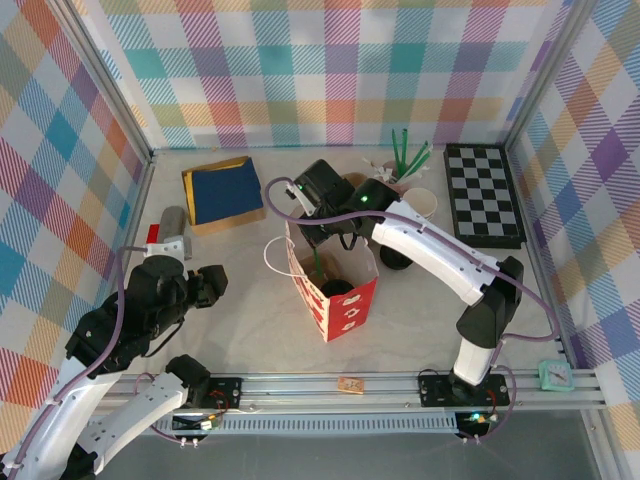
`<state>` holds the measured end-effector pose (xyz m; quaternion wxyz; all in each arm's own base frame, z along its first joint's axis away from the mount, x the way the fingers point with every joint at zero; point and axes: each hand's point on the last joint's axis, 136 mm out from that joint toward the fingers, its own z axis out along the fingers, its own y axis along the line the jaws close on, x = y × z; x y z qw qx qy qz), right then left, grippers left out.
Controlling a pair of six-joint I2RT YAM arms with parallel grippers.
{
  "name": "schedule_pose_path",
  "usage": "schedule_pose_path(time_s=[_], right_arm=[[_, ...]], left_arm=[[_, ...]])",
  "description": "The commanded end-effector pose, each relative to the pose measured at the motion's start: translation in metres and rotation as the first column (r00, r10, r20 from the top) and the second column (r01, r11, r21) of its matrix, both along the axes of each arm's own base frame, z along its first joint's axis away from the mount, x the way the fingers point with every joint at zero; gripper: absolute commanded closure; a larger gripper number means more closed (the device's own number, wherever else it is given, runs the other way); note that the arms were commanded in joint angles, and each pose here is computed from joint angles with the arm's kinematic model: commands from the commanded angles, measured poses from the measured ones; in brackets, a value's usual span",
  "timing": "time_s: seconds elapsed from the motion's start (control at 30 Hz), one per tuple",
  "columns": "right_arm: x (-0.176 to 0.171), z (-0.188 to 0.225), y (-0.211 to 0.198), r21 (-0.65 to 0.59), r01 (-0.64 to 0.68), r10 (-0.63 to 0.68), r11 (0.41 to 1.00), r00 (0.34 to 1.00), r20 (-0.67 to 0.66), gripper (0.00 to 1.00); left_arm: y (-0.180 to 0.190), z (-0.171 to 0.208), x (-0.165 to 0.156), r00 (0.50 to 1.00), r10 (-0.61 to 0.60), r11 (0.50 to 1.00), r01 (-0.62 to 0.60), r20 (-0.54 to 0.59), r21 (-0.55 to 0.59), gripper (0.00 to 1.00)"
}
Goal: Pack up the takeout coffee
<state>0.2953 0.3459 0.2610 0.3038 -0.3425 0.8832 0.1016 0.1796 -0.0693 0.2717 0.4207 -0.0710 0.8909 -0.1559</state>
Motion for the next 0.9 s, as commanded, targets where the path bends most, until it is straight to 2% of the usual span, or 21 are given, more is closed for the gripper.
schedule_pose_path(time_s=[0.0,0.47,0.87], right_arm=[[0.002,0.015,-0.003,0.053,0.023,-0.024,0.998,0.999,0.022,1.00],[0.004,0.012,-0.004,0.048,0.041,-0.042,0.998,0.999,0.026,0.99],[0.002,0.023,-0.006,0.056,0.037,-0.039,0.998,0.999,0.033,0.80]], left_arm=[[-0.002,0.004,0.001,1.000,-0.001,1.000,0.002,0.020,-0.020,0.44],[0.000,0.004,-0.001,1.000,-0.001,1.000,0.001,0.023,-0.022,0.44],[-0.001,0.009,0.001,1.000,-0.003,1.000,0.003,0.029,-0.014,0.44]])
